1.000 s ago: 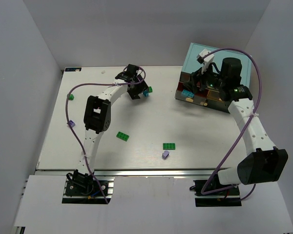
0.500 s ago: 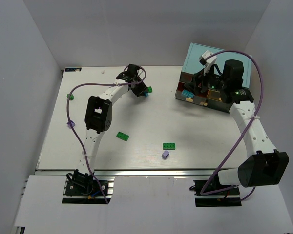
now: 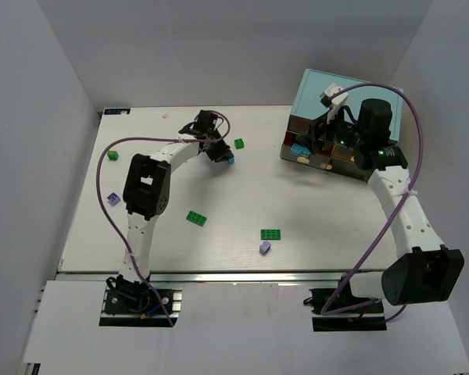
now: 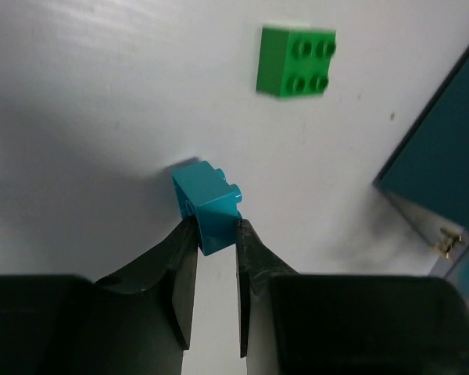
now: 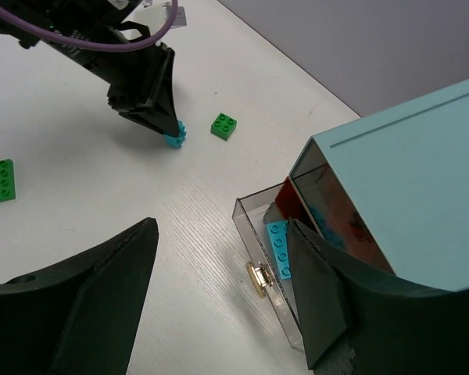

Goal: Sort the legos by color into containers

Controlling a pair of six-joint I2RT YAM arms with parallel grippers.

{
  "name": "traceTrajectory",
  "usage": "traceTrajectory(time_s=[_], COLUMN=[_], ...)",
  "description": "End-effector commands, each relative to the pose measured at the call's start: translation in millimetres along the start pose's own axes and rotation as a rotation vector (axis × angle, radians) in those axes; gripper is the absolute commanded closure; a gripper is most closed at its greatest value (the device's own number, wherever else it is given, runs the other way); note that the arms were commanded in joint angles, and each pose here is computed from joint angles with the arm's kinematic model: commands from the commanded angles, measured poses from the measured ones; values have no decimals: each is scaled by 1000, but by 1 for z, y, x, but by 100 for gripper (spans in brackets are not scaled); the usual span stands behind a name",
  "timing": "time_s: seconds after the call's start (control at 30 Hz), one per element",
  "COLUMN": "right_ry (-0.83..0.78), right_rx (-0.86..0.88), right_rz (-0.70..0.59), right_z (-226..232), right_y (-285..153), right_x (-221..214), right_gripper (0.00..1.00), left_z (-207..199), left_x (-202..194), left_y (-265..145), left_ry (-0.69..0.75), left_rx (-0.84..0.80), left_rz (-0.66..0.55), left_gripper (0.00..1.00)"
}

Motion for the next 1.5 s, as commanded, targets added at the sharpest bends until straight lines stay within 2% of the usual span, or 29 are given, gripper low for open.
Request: traceTrajectory(time_s=[0.0,0.03,0.1,0.13,0.33,0.5,0.7,0.73,0.93,1.23,1.27,1.33,1.37,1.47], right_ry=[-30,-31,-33,-35,-6,-16,-34,-39,-38,-39,-39,-37,-38,-36], right_rx=[-9,-12,-19,-26,-78,-149,-206,-219,-243,-260,-258,-261,-258,-260], right_rz=[-54,-55,-56,-57,-56,-79,-108,-114,-124,-133,-134,-133,-134,-135], right_z=[2,1,1,0,-5,-10,-13,-14,-14,-14,-13,-15,-14,-15], right_y=[-9,-10,-11,-12,-15,-24,-35,-38,-46,-52,-52,-53,-53,-54], right_x=[17,17,18,18,16,20,23,24,21,20,20,19,19,19], right_gripper=[28,28,28,28,32,34,36,36,35,36,36,36,36,35], left_z=[-43,-63,-66,-80,-136,-182,-224,-235,-251,-249,-249,-251,-249,-252], left_x=[6,5,-2,-4,-35,-55,-83,-78,-97,-91,-90,-89,-90,-89], left_y=[-58,-79,-92,-109,-148,-161,-147,-154,-130,-101,-99,-97,-92,-89], left_ry=[82,115,133,154,202,170,152,148,114,7,1,-11,-19,-30], left_rx=[-181,-262,-305,-358,-603,-787,-888,-923,-915,-870,-866,-866,-855,-856], left_rz=[-38,-48,-33,-45,32,76,144,131,155,105,100,102,107,110], left_gripper=[93,93,93,93,93,93,93,93,93,91,86,83,73,65])
Point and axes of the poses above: each gripper's point midway between its finger pads, its own y axis out along the fingers, its own z axis along the line the jaws close on, x = y × z, the point moved 2 cm from there along -y, back along the fingers, and after that the axes turned 1 degree about -y, right-handed, at the moved point
